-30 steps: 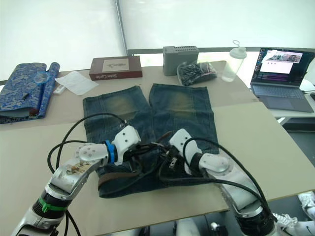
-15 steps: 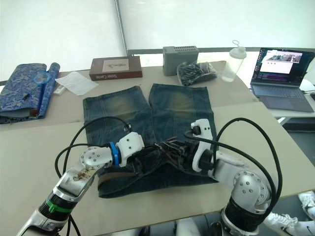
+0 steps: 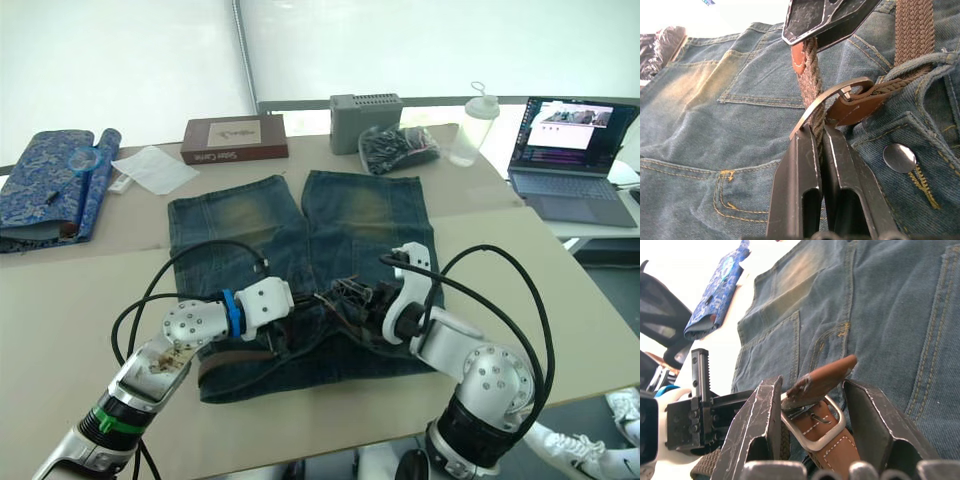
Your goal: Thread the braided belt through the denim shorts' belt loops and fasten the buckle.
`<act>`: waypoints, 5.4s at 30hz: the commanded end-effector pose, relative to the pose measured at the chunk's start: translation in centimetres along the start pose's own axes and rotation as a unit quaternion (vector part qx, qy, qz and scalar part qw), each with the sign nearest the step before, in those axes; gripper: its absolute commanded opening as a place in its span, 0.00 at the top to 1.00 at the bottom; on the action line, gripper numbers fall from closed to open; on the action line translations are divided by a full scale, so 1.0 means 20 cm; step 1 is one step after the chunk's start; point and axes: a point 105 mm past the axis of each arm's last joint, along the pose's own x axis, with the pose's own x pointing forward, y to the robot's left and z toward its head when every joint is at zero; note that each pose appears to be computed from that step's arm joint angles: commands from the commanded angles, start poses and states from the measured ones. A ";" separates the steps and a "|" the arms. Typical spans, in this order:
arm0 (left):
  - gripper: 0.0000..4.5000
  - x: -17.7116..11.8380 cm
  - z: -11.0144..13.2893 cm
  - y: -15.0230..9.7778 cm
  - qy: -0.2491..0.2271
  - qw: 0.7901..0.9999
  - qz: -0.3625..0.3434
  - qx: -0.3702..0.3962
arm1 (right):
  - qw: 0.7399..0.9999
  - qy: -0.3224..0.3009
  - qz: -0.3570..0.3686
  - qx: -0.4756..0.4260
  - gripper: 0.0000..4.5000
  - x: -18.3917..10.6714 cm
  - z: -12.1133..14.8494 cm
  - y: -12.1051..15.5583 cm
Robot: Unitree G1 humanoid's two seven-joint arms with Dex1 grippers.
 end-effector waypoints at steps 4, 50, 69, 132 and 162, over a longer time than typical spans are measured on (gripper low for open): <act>1.00 0.01 0.04 0.00 -0.017 0.999 0.003 0.034 | 1.000 -0.002 0.012 -0.003 0.52 0.00 0.01 0.04; 0.99 -0.14 0.01 0.03 0.068 0.942 -0.127 -0.302 | 0.979 -0.008 0.184 -0.084 1.00 -0.12 0.00 0.35; 0.99 -0.26 0.03 0.17 -0.027 0.927 -0.059 -0.370 | 0.964 -0.129 0.216 -0.079 1.00 -0.23 0.34 0.40; 0.89 -0.08 0.20 0.25 -0.007 0.994 0.107 -0.004 | 0.993 -0.007 0.116 0.018 1.00 0.06 0.15 0.29; 1.00 -0.21 0.22 0.60 -0.151 0.880 0.246 -0.377 | 0.888 0.227 0.144 -0.373 0.99 0.07 -0.47 -0.04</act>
